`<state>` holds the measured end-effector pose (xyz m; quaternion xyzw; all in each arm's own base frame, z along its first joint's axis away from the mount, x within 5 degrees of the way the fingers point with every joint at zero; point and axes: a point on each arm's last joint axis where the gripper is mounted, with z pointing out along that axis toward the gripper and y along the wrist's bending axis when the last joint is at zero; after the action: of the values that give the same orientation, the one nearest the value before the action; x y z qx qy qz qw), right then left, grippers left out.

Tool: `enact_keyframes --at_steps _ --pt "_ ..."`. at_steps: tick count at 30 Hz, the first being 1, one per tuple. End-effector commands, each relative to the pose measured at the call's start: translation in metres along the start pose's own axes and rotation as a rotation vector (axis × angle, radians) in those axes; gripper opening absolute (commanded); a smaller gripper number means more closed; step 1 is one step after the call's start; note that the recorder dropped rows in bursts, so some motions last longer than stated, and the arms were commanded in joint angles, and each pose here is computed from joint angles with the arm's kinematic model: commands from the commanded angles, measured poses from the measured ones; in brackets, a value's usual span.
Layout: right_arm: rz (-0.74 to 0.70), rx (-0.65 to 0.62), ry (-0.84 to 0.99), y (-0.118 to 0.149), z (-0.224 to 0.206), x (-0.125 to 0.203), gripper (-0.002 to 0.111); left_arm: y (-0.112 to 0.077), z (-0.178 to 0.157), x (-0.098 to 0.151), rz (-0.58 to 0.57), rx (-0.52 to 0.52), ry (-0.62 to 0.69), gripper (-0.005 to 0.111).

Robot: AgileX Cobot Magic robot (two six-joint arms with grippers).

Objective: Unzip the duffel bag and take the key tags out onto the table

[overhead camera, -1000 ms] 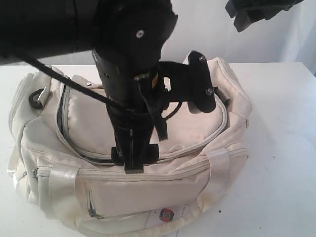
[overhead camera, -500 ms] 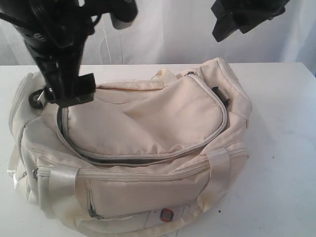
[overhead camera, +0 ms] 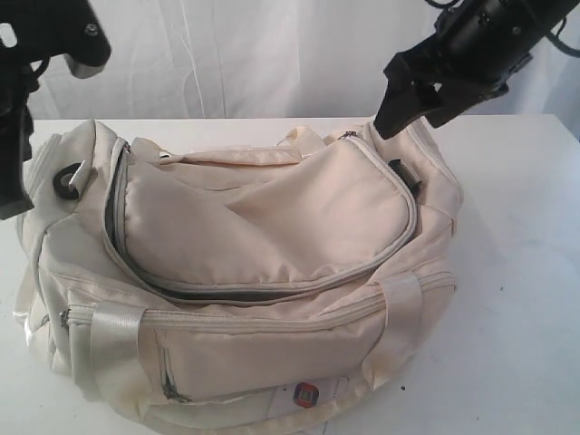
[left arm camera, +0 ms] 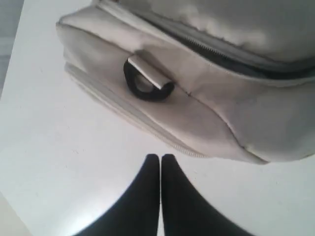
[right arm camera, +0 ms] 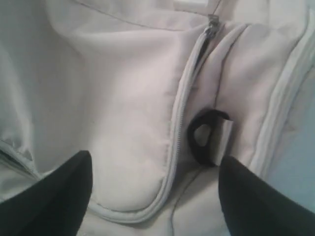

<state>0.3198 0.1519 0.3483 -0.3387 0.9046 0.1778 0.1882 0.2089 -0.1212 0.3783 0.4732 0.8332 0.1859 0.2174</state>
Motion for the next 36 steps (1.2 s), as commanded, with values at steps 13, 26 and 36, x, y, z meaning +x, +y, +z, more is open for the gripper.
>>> enact_keyframes --at_steps 13,26,36 --pt "0.068 -0.11 0.161 -0.01 0.056 0.026 0.066 -0.017 -0.005 0.066 -0.163 -0.008 -0.072 0.0" --pt "0.12 -0.263 0.0 0.0 0.059 0.008 0.004 -0.029 -0.002 0.059 -0.102 0.084 -0.169 0.0" --pt "0.164 -0.327 -0.45 0.01 0.011 -0.053 0.0 -0.049 -0.012 0.039 0.114 0.288 -0.433 0.0"
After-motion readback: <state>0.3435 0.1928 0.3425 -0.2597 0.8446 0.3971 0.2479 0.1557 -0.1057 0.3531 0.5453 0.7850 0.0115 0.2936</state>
